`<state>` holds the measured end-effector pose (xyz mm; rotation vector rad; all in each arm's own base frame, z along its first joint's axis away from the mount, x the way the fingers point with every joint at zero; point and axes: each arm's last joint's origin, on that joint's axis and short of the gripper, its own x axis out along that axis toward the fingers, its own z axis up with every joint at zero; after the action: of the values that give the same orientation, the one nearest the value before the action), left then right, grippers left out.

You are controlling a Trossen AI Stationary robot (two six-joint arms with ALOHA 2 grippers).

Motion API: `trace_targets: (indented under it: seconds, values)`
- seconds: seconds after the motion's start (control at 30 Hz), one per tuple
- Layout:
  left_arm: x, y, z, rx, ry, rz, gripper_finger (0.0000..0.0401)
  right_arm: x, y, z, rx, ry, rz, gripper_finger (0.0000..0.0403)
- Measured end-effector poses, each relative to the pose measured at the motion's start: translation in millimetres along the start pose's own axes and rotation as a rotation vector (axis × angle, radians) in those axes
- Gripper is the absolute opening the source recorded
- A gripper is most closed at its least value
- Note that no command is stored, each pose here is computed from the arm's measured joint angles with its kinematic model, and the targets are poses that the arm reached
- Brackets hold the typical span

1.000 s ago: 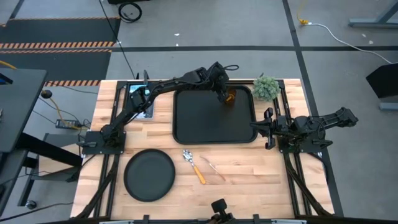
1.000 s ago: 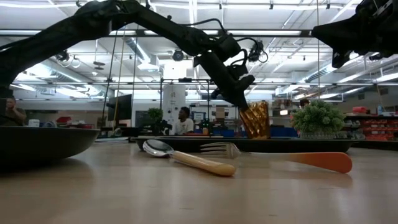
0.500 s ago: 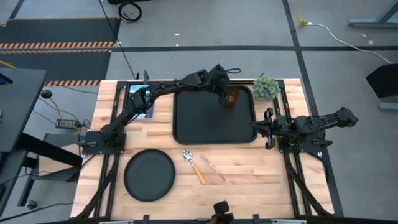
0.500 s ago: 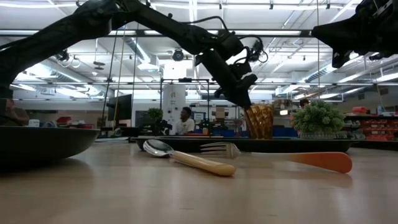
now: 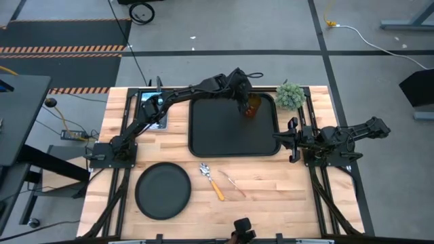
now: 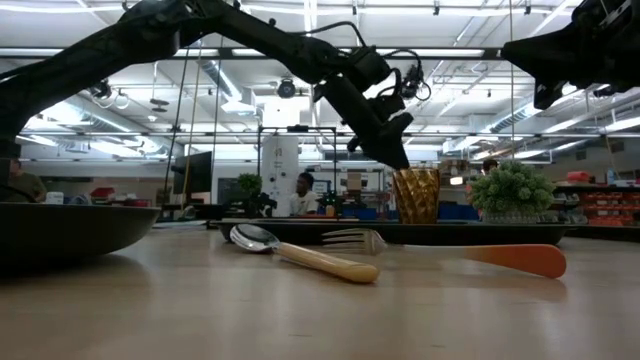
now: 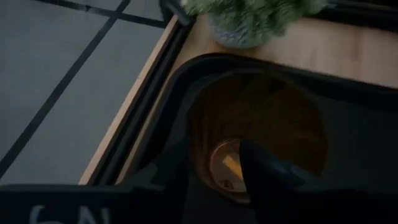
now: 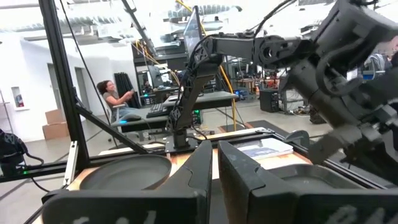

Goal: Pick and place plate/cup/fork/spoon on tray
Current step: Put the brown cup on the top right of the black tray

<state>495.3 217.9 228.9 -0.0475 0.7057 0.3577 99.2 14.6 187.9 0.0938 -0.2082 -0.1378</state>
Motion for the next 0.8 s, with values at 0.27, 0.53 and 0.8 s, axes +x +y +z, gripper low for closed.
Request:
trace_targets:
  seconds: [0.27,0.53,0.8]
  values:
    - [-28,8,16,0.086,0.089,-0.020,0.0148,0,0,0,0.000,0.000,0.000,0.0034]
    - [-19,16,-9,0.012,0.233,-0.022,0.0142,0,0,0,0.000,0.000,0.001,0.0034]
    - [3,3,-36,-0.015,0.279,-0.038,0.0142,0,0,0,0.000,0.000,0.001,0.0034]
